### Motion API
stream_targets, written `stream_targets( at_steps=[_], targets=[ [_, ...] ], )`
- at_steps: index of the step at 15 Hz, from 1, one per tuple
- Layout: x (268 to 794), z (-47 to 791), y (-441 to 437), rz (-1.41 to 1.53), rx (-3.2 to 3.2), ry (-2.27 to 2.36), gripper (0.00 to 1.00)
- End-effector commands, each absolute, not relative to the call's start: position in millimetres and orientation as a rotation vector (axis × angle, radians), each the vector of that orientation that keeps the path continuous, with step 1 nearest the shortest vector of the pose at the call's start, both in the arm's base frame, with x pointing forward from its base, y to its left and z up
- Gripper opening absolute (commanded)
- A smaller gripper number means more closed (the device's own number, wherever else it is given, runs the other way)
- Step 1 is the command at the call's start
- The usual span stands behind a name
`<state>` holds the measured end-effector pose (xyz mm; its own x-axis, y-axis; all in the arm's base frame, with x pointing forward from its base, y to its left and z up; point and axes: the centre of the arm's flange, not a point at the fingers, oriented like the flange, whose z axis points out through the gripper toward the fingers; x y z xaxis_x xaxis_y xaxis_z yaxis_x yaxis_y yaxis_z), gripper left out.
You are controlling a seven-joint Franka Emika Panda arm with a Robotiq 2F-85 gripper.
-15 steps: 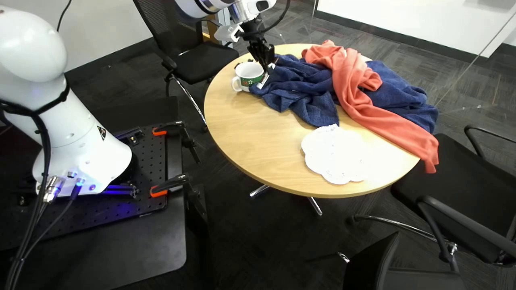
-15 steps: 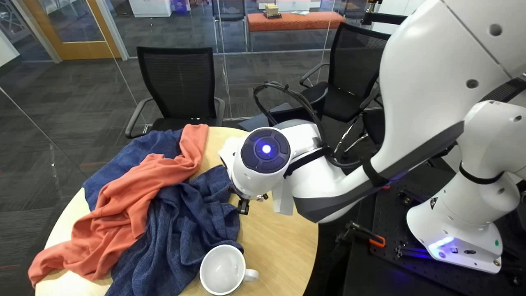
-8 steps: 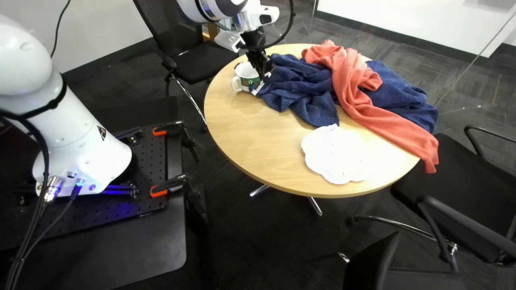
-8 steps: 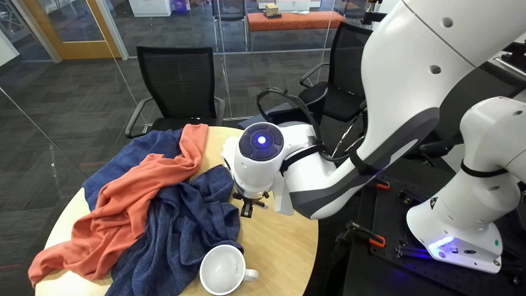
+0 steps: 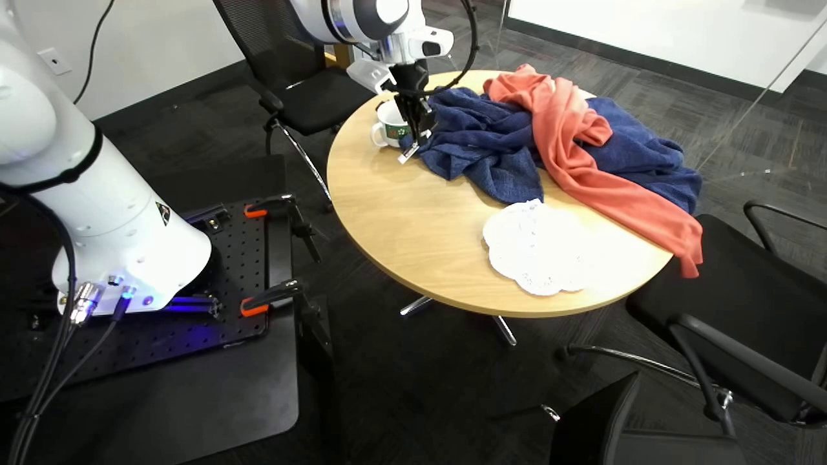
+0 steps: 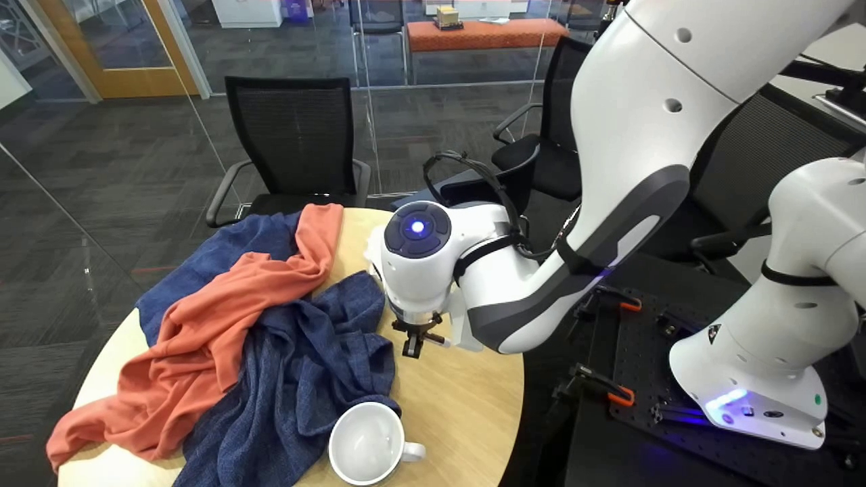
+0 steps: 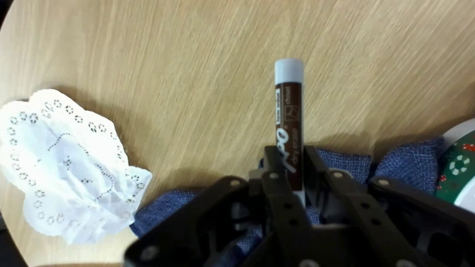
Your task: Remove the black marker from the white and green mug and put it on the table
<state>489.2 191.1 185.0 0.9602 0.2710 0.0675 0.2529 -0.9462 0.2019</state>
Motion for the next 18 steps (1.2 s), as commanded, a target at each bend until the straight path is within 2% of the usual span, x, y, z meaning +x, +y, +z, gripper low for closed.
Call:
stream_targets(
  at_steps=[1, 16, 17, 18],
  targets=[
    [504, 169, 185, 0.076, 2.894, 0.369, 0.05],
    [516, 94, 179, -0.042, 2.88, 0.366, 0.05],
    [516, 92, 179, -0.046, 2.882, 0.364, 0.39],
    [515, 92, 178, -0.047, 2.884, 0.359, 0.45]
  ],
)
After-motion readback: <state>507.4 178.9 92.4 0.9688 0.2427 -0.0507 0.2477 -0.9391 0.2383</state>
